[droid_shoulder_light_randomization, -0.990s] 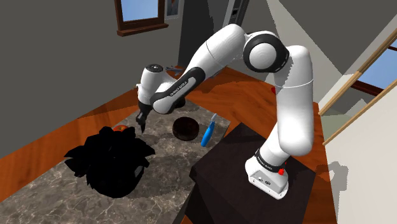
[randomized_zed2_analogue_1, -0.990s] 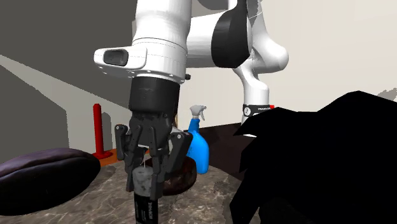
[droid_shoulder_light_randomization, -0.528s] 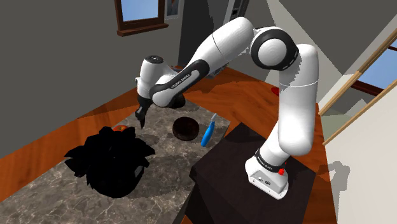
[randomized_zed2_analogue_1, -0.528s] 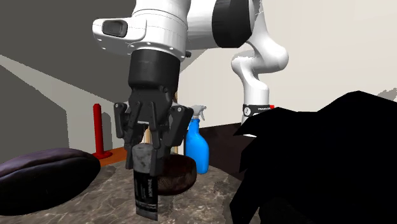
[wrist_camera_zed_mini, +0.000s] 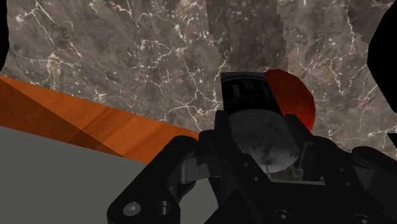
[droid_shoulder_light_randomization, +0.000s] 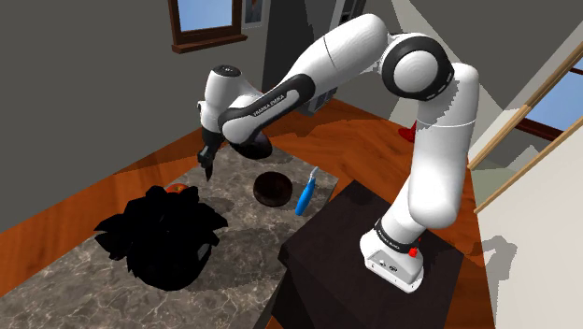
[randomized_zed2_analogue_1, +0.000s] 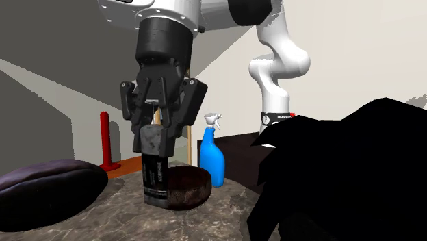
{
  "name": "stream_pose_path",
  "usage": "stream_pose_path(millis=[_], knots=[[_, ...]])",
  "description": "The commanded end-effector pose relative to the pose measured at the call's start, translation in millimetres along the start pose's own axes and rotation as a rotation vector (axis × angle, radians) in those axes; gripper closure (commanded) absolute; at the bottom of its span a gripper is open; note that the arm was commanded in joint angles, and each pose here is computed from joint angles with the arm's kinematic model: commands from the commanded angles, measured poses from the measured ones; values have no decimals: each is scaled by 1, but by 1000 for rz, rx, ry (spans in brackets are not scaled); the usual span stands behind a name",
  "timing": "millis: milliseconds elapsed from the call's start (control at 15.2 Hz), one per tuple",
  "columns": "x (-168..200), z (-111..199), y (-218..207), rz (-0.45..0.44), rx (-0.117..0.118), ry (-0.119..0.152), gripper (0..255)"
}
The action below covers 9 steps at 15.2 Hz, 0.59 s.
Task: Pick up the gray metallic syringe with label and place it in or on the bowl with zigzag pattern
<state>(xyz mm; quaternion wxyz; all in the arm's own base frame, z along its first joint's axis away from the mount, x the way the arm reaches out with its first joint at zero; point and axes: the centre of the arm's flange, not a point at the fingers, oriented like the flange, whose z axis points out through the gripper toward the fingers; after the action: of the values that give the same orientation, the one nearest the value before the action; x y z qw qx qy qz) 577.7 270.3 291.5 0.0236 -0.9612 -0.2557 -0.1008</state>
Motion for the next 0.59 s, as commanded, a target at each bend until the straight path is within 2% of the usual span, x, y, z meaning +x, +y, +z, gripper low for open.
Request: stream_pose_path(millis=[0, 528], knots=[[1, -7, 0, 0, 0, 0, 255], [-88, -32, 50, 0, 0, 0, 255]])
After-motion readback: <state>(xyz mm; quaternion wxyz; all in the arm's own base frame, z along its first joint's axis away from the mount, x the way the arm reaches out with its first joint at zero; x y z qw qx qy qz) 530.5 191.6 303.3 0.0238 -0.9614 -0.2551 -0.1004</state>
